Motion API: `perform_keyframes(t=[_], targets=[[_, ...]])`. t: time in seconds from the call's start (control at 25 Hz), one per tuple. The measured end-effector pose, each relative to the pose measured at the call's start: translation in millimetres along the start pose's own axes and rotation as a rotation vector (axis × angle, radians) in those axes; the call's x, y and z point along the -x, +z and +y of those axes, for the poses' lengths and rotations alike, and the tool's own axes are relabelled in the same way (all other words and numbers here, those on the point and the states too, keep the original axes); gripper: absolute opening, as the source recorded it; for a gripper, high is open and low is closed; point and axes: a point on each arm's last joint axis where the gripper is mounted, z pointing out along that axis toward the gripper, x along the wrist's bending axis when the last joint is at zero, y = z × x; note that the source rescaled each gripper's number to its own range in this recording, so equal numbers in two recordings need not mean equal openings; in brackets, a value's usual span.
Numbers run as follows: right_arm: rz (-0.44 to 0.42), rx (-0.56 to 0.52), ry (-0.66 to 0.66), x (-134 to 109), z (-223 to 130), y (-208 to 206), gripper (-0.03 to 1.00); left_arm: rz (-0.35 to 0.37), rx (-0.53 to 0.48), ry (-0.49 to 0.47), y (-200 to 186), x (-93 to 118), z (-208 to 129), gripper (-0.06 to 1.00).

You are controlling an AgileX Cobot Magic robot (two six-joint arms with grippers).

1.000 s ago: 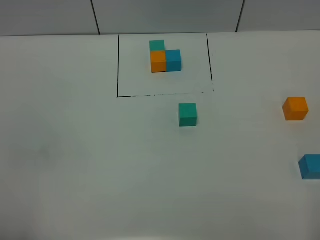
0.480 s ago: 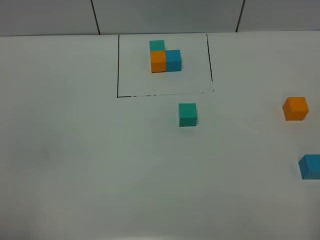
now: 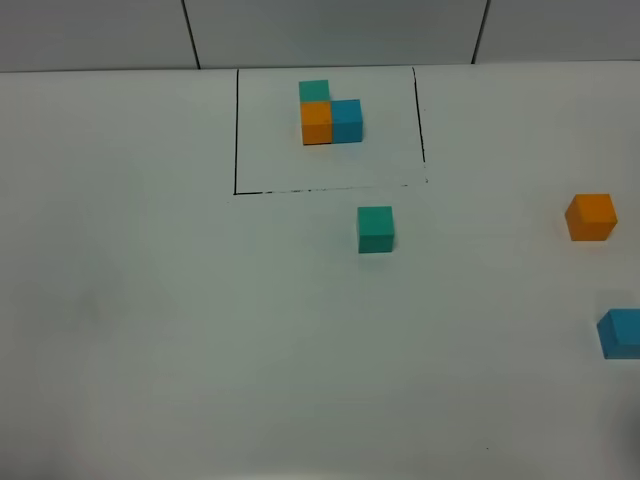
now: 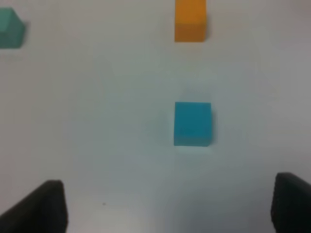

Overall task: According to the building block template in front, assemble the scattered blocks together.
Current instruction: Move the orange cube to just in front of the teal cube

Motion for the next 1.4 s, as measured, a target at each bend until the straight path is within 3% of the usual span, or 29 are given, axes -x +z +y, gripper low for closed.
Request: perform_keyframes(t=[0.36, 0.72, 1.08, 1.4], targets=[[-0.025, -0.254, 0.007, 7.2, 74.9, 86.2, 0.72, 0.000, 0.000, 0.000, 0.0, 0.0, 0.0, 0.68], [-0.064, -0.424, -0.056, 18.2, 116.2, 180.2, 0.72, 0.000, 0.000, 0.000, 0.0, 0.0, 0.0, 0.68], [-0.059, -0.488, -0.089, 24.2, 140.8, 260.4, 0.72, 0.000, 0.000, 0.001, 0.0, 0.0, 0.0, 0.68], [-0.056, -0.536, -0.101, 27.8, 136.4, 305.1, 0.72, 0.000, 0.000, 0.001, 0.0, 0.0, 0.0, 0.68]])
